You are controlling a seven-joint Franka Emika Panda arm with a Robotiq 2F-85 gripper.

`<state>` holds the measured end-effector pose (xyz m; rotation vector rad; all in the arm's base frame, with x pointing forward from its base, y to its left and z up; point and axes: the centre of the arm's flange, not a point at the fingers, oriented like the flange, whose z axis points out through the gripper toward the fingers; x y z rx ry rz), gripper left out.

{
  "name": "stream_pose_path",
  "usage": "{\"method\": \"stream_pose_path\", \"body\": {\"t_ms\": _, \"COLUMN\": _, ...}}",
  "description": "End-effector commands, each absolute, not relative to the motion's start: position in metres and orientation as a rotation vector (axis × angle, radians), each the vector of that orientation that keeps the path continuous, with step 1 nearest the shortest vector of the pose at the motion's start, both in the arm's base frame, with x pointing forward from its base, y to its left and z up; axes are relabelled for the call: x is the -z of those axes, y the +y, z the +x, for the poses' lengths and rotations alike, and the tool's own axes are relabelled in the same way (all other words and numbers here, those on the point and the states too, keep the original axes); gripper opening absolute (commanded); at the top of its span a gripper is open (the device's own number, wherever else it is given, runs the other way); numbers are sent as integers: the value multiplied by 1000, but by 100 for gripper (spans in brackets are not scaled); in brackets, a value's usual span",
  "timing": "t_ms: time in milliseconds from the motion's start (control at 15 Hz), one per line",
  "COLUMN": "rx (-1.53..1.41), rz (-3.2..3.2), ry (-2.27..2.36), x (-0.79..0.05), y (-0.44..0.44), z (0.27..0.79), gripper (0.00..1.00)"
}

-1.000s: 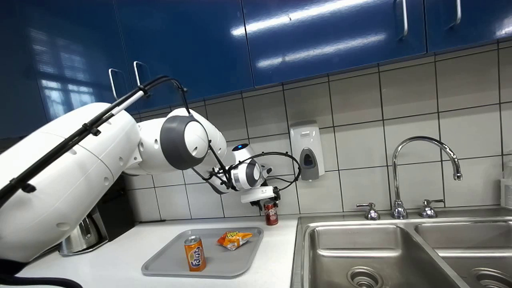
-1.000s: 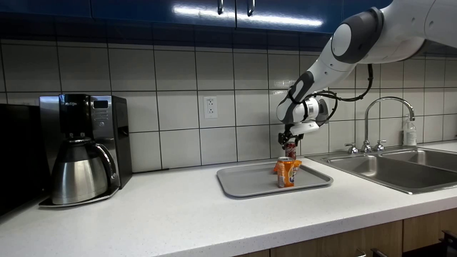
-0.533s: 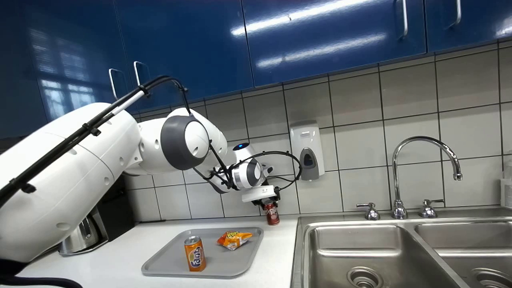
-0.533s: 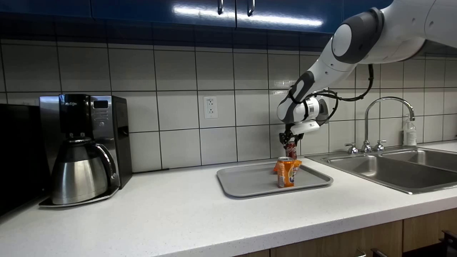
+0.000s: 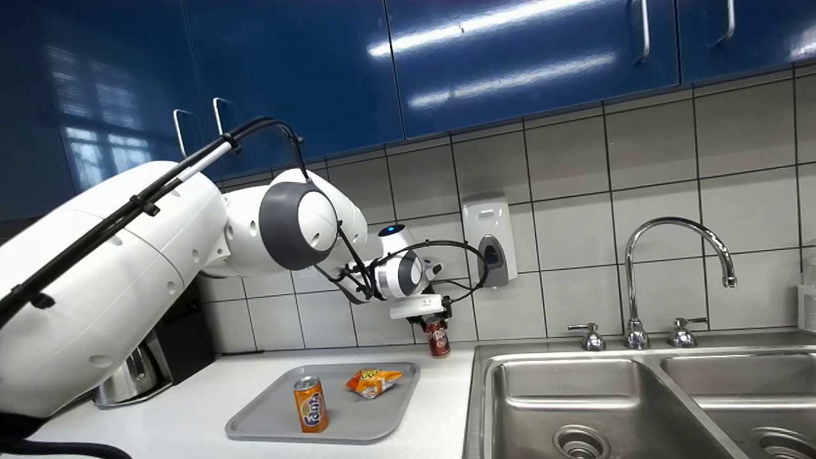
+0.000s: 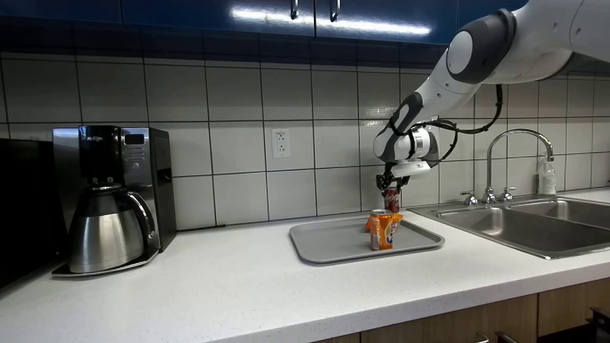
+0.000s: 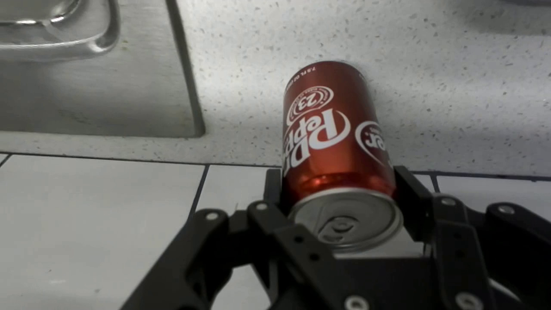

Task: Put the cans on the tray

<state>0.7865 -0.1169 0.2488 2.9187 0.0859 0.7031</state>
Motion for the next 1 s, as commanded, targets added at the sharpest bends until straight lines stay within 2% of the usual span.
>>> {"method": "stream_pose_path", "body": {"t_ms": 0, "rx": -715, "rz": 2965, "ry": 77, "x": -275, "y": -121, "z": 781, "gripper": 39}}
{"method": "stream_pose_path", "body": {"t_ms": 933, "rx": -692, "rz": 2954, "ry": 137, "x": -321, "y": -106, "z": 734, "gripper": 39}}
